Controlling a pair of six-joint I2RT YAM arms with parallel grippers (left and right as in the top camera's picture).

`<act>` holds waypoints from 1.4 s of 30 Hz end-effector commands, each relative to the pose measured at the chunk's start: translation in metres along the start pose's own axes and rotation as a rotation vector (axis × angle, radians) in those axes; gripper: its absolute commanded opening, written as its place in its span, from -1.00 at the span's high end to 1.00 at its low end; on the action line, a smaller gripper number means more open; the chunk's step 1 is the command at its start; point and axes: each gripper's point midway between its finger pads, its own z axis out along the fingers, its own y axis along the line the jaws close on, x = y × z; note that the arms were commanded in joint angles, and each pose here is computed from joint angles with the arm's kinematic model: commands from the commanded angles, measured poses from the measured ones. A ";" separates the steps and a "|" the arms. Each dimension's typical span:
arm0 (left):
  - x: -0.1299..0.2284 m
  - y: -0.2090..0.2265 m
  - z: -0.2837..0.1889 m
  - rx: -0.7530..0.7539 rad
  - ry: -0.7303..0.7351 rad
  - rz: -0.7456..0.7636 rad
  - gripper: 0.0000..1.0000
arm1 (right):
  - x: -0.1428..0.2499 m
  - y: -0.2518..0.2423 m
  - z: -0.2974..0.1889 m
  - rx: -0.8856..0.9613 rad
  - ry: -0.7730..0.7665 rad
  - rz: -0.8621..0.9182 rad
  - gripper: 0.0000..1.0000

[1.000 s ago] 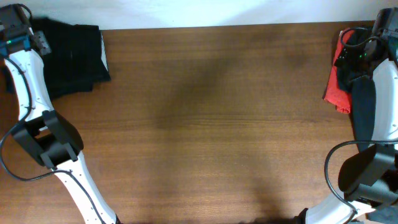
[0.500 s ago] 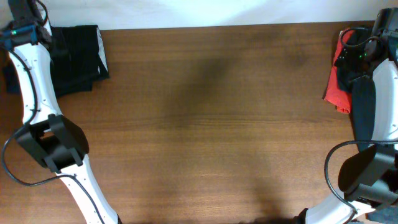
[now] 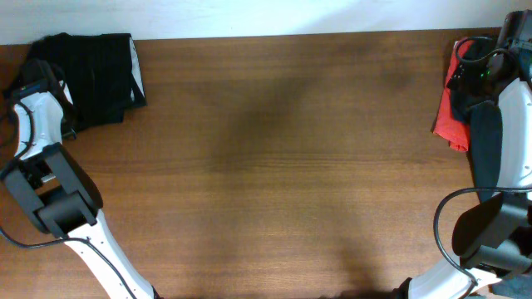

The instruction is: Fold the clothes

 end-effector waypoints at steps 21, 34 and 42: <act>0.151 -0.165 -0.280 0.363 0.195 0.239 -0.98 | -0.004 -0.001 -0.006 0.011 -0.020 -0.006 -0.97; 0.217 -0.253 -0.306 0.469 0.182 0.711 -0.98 | -0.004 -0.001 -0.006 0.011 -0.020 -0.006 -0.97; 0.224 -0.292 -0.254 0.575 -0.081 0.904 -0.98 | -0.004 -0.001 -0.006 0.011 -0.020 -0.006 -0.98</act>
